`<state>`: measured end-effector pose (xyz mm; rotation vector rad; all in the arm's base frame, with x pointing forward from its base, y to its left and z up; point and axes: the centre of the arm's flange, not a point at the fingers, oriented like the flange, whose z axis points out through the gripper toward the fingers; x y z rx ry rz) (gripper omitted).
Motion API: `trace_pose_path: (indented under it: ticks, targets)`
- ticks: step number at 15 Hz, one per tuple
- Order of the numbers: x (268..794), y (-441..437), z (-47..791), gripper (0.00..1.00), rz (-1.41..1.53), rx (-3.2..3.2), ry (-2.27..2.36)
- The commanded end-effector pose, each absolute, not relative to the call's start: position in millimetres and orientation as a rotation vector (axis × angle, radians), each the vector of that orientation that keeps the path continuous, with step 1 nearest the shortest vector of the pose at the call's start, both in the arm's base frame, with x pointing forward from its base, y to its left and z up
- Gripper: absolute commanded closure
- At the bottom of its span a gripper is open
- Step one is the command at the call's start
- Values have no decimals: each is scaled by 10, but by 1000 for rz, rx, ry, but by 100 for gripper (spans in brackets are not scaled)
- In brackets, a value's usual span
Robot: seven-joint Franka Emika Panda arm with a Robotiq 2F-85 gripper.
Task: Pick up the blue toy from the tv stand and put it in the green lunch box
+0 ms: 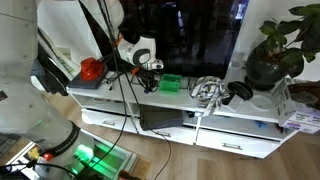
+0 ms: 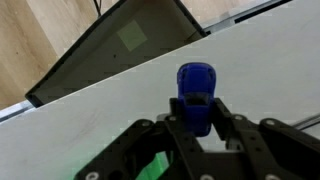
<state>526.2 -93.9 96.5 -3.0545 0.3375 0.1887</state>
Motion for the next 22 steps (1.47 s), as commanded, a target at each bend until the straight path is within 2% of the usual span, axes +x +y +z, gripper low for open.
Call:
trace_pose_path:
  ticks: [1,7,14,22]
  targets:
    - [5470,-1291,773,90,244,-2977,627]
    - [5453,-1721,693,90,276,-2780,1033]
    - [5310,-2162,1006,90,150,-2496,1429]
    - [5637,-2193,1092,90,-11,-2156,1877]
